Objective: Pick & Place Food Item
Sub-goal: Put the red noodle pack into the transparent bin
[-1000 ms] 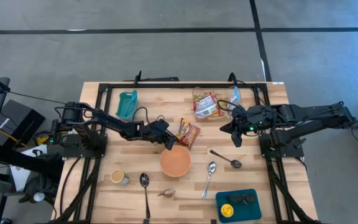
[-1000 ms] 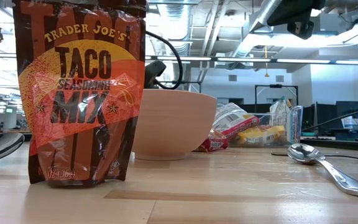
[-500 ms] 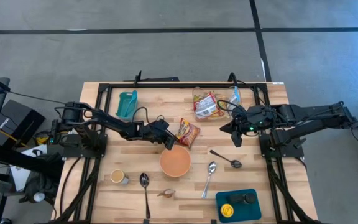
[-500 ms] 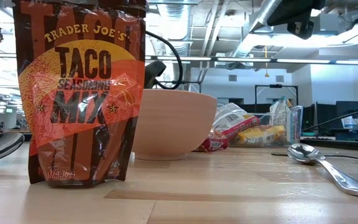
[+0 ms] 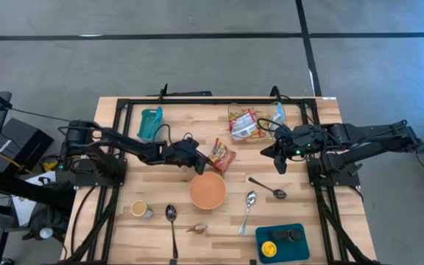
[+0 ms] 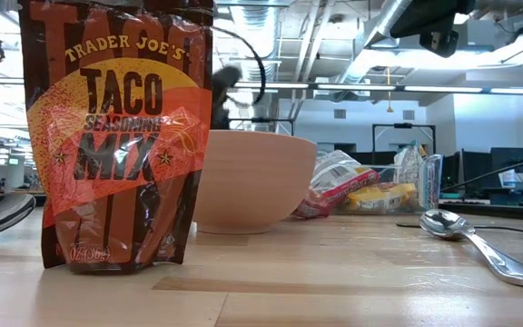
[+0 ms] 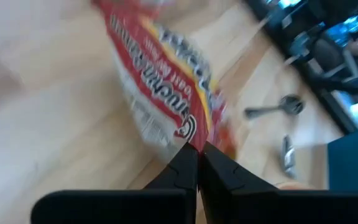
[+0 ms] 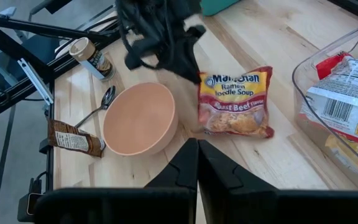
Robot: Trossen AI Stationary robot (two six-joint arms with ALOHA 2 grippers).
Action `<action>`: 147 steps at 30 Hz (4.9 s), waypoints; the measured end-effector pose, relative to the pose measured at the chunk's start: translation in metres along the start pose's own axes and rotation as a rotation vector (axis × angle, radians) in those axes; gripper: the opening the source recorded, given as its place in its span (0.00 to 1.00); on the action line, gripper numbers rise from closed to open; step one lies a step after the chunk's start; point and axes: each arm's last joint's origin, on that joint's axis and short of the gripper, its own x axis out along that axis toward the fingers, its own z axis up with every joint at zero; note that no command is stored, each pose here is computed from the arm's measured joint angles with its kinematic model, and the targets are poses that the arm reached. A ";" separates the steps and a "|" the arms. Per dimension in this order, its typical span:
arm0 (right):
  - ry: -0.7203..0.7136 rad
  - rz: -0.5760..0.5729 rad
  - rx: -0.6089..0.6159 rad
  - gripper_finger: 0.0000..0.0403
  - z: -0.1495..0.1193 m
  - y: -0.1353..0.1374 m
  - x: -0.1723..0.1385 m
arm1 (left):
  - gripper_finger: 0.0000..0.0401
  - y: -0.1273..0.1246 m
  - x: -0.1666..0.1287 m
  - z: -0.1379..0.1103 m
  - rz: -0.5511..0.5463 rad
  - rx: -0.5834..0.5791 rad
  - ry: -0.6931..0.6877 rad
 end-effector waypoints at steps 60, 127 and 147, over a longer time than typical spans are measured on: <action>-0.049 -0.059 -0.025 0.00 0.002 -0.001 0.000 | 0.00 -0.038 -0.105 0.086 -0.321 0.084 -0.471; -0.088 -0.060 -0.365 0.19 0.022 0.001 0.059 | 0.00 -0.062 -0.028 0.065 -0.531 -0.169 -0.328; -0.092 -0.059 -0.388 0.64 0.022 0.002 0.060 | 0.00 -0.066 -0.031 0.066 -0.577 -0.197 -0.346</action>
